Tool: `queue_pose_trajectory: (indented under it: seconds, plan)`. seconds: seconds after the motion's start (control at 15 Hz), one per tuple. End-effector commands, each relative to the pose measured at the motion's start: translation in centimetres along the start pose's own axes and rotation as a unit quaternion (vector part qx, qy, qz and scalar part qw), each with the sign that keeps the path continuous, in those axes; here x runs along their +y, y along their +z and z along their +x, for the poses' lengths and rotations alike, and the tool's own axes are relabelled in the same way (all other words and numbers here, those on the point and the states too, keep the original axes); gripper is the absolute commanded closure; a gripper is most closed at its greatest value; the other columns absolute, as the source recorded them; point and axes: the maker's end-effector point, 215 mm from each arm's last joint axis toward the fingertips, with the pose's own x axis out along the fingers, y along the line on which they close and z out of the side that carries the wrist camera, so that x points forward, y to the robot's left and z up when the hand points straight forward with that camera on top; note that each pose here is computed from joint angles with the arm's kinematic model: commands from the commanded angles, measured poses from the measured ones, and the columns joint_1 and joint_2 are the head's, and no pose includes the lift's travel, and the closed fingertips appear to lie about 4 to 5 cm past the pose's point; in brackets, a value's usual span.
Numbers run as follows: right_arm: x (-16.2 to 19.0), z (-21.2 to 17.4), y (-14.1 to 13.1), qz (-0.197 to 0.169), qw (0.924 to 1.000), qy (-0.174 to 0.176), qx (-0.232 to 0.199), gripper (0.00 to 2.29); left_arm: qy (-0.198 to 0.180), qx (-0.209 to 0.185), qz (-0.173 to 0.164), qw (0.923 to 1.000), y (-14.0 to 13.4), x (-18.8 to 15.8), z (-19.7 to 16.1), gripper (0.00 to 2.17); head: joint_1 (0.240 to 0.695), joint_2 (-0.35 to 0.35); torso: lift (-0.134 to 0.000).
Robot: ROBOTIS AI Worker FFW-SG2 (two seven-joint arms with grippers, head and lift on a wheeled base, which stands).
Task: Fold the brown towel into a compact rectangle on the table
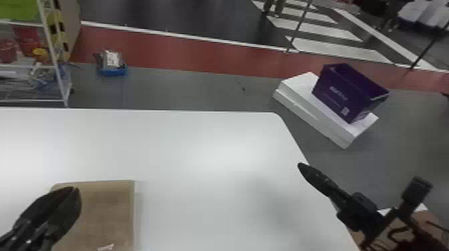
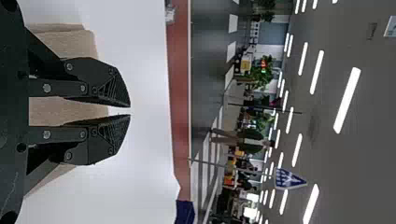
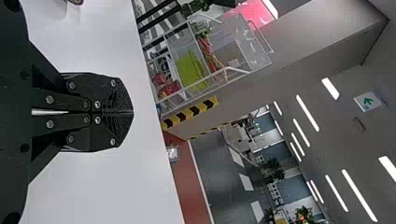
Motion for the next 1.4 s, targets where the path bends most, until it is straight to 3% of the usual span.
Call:
queue_pose_trajectory:
  seconds: [0.0, 0.07, 0.13, 0.27, 0.33, 0.47, 0.67, 0.73, 0.93, 1.07, 1.33]
  plan:
    - [4.8, 3.2, 0.5, -0.016, 0.9998, 0.009, 0.004, 1.81, 0.006, -0.045, 0.005, 0.9990, 5.4, -0.2, -0.8, 0.57, 0.695, -0.343, -0.124]
    - [6.6, 4.6, 0.6, -0.029, 0.9995, 0.011, 0.008, 1.60, 0.013, -0.044, 0.010, 0.9989, 6.2, 0.6, -1.1, 0.26, 0.695, -0.318, -0.124]
    - [8.4, 6.2, 0.2, -0.044, 0.9988, 0.008, 0.018, 1.23, 0.019, -0.028, 0.020, 0.9992, 6.4, 1.6, -1.3, 0.10, 0.695, -0.288, -0.124]
    - [11.2, 8.7, -0.7, -0.068, 0.9972, -0.008, 0.031, 0.28, 0.039, -0.019, 0.036, 0.9984, 7.2, 3.1, -1.8, 0.07, 0.695, -0.225, -0.124]
    - [12.4, 9.8, -1.4, -0.085, 0.9955, -0.020, 0.036, 0.02, 0.058, -0.022, 0.045, 0.9971, 7.6, 4.2, -1.9, 0.07, 0.695, -0.196, -0.124]
    - [15.1, 11.4, -1.7, -0.115, 0.9929, -0.026, 0.017, 0.01, 0.080, -0.021, 0.045, 0.9956, 7.3, 6.2, -2.1, 0.07, 0.695, -0.092, -0.124]
    - [18.4, 12.8, -3.0, -0.149, 0.9886, -0.020, 0.011, 0.05, 0.129, -0.097, 0.048, 0.9857, 10.4, 8.2, -2.8, 0.06, 0.695, 0.038, -0.124]
    - [19.1, 12.8, -3.2, -0.160, 0.9867, -0.030, 0.003, 0.05, 0.143, -0.105, 0.041, 0.9833, 10.7, 8.8, -3.0, 0.06, 0.695, 0.066, -0.124]
    - [20.5, 12.1, -3.7, -0.176, 0.9827, -0.057, 0.007, 0.05, 0.152, -0.100, 0.023, 0.9830, 10.2, 9.6, -3.1, 0.07, 0.695, 0.109, -0.124]
    - [21.9, 11.3, -3.4, -0.178, 0.9826, -0.055, -0.003, 0.05, 0.165, -0.104, 0.014, 0.9807, 9.9, 9.9, -3.3, 0.08, 0.695, 0.135, -0.124]
    - [19.8, 10.6, -3.5, -0.177, 0.9824, -0.059, -0.015, 0.07, 0.149, -0.130, 0.036, 0.9796, 10.5, 9.3, -3.8, 0.08, 0.695, 0.160, -0.124]
